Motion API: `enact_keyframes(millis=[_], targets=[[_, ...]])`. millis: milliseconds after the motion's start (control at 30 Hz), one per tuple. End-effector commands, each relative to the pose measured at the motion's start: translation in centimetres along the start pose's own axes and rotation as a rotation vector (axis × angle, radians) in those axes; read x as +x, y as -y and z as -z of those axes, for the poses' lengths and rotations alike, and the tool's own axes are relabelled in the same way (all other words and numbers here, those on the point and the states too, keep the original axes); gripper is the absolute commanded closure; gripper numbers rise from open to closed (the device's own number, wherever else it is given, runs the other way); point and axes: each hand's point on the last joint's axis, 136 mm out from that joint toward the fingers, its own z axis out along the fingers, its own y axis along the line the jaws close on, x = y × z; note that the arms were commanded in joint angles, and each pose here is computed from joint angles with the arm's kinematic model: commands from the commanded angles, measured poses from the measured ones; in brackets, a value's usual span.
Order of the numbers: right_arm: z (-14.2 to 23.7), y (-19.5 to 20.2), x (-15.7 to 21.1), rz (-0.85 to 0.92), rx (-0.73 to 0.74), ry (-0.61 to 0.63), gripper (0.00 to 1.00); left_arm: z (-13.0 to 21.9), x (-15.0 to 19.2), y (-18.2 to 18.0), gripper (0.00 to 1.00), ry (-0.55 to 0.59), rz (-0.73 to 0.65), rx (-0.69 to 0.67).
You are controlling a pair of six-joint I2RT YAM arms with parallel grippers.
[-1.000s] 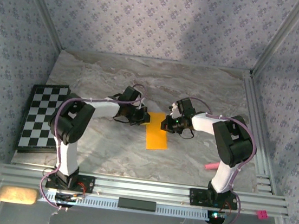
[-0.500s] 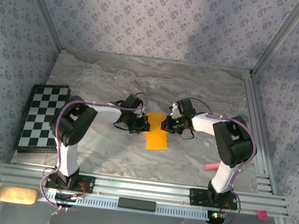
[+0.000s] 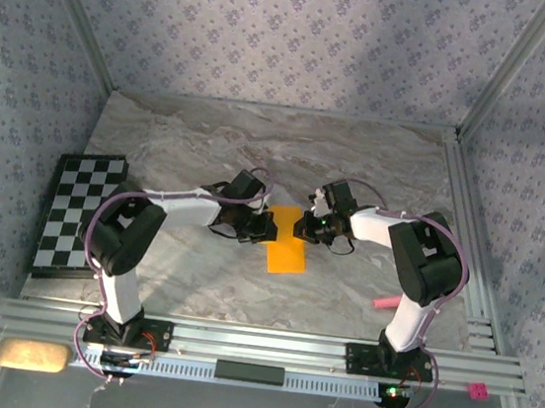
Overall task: Fold a paper plane with a square sheet of paper (pick it up from the middle)
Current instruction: First fold the square sheet of paper in half at the center of the table.
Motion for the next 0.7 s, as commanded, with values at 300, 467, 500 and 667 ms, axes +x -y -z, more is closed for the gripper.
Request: enact_keyframes(millis=[300, 467, 500, 667], targets=[[-0.5, 7.3, 6.3, -0.154, 0.27, -0.17, 1.0, -2.5, 5.0, -0.7, 0.92, -0.081, 0.029, 0.008], [-0.4, 7.5, 6.5, -0.156, 0.276, -0.173, 1.0, -2.7, 7.3, -1.8, 0.92, -0.132, -0.001, -0.023], [-0.4, 7.5, 6.4, -0.154, 0.277, -0.172, 1.0, -2.6, 7.6, -2.1, 0.92, -0.136, -0.005, -0.029], [-0.5, 7.5, 6.4, -0.153, 0.278, -0.174, 1.0, -1.8, 8.9, -2.6, 0.9, -0.158, -0.031, -0.055]])
